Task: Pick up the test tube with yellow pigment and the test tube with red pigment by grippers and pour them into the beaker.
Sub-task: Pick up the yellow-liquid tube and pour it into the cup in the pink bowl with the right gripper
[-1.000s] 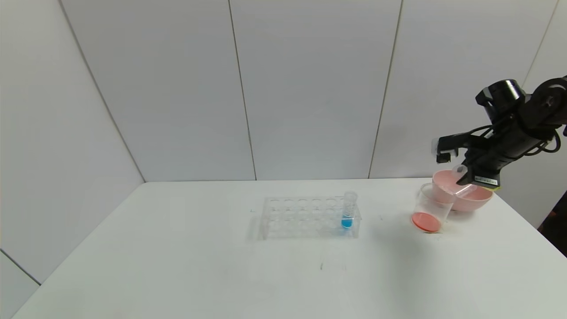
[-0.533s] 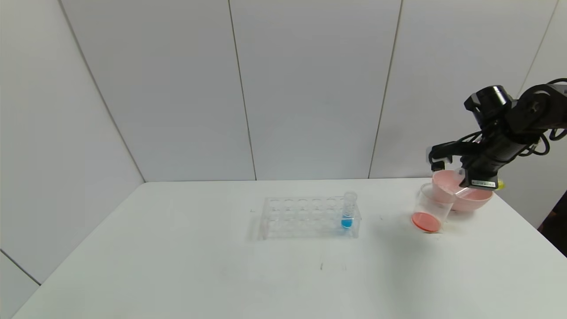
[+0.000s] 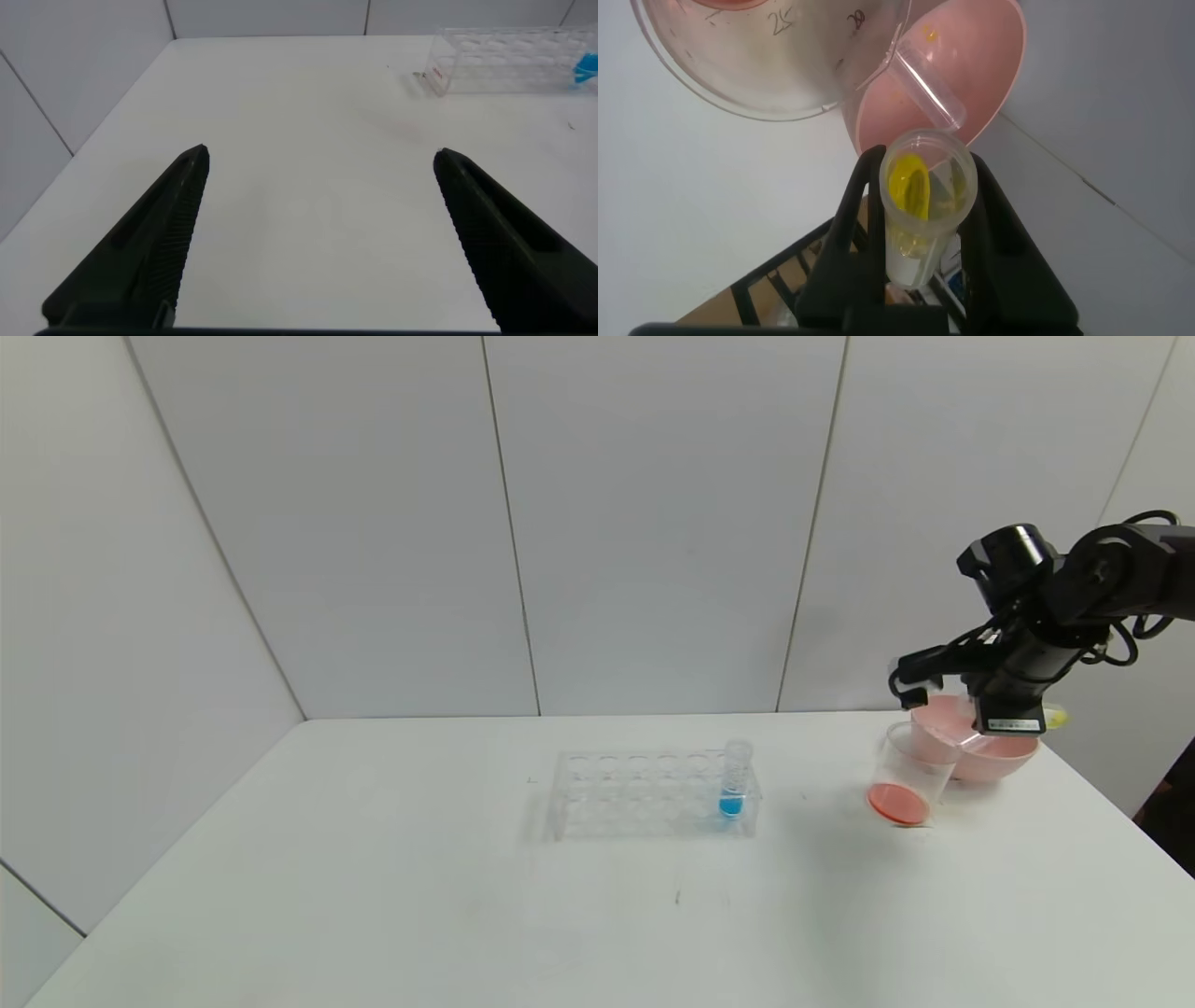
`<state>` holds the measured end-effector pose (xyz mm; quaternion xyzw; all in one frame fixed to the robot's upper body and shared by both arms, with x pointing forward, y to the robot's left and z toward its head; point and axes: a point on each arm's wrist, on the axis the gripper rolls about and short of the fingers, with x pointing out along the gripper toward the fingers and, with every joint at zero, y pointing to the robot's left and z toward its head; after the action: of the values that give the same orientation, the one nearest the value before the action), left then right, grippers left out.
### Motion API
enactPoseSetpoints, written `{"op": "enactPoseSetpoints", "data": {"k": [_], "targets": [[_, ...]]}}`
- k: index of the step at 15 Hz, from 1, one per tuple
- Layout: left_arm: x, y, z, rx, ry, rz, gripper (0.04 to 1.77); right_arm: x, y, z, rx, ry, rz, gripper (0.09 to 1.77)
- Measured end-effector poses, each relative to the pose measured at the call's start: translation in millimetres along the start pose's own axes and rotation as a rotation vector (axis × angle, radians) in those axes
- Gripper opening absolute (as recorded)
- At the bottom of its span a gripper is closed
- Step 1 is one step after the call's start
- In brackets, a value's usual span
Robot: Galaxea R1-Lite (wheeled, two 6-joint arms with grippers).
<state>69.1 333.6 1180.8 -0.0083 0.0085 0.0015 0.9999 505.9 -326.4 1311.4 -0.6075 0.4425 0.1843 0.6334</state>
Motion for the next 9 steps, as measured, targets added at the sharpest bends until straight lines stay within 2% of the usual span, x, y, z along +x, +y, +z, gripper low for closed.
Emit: {"op": "enactPoseSetpoints", "data": {"k": [6, 9], "targets": [[0, 0.0, 0, 0.0, 0.0, 0.0, 1.72, 6, 2, 14, -0.023, 0.039, -0.027, 0.52], [0, 0.0, 0, 0.0, 0.0, 0.0, 1.72, 8, 3, 20, -0.049, 0.108, -0.047, 0.52]]}}
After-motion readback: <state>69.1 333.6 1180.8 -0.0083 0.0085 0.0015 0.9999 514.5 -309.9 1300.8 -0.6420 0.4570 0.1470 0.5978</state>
